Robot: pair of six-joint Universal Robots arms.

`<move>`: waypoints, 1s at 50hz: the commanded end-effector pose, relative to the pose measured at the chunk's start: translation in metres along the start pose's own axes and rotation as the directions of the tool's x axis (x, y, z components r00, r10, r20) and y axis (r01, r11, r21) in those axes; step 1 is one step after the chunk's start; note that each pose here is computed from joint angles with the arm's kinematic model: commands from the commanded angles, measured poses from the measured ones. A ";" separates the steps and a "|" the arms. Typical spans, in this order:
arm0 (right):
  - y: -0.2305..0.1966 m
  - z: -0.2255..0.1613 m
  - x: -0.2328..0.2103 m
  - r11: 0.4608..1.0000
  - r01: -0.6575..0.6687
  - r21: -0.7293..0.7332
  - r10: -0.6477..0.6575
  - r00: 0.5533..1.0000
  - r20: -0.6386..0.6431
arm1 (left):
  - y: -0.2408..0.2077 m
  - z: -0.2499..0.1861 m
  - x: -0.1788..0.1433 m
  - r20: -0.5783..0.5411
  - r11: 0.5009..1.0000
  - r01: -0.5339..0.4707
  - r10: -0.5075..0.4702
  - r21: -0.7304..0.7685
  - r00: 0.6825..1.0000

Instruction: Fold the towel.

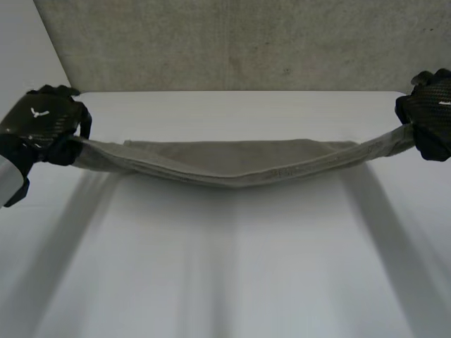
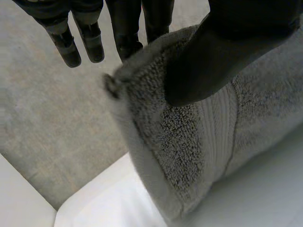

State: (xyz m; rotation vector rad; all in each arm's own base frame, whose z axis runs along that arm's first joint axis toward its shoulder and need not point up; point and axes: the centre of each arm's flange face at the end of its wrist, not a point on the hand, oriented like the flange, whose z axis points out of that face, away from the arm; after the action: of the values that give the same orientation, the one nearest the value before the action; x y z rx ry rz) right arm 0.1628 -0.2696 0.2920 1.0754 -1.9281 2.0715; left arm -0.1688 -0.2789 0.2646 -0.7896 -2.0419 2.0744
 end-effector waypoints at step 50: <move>0.114 0.179 -0.057 0.990 0.119 0.078 -0.118 0.993 -0.015 | 0.105 0.160 0.008 -0.003 0.998 -0.011 0.011 -0.062 1.000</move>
State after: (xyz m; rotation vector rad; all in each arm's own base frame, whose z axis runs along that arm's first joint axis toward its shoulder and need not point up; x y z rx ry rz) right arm 0.2189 -0.4188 0.1626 1.1874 -1.7667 2.0949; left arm -0.2194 -0.4158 0.1672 -0.8320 -2.0884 2.0155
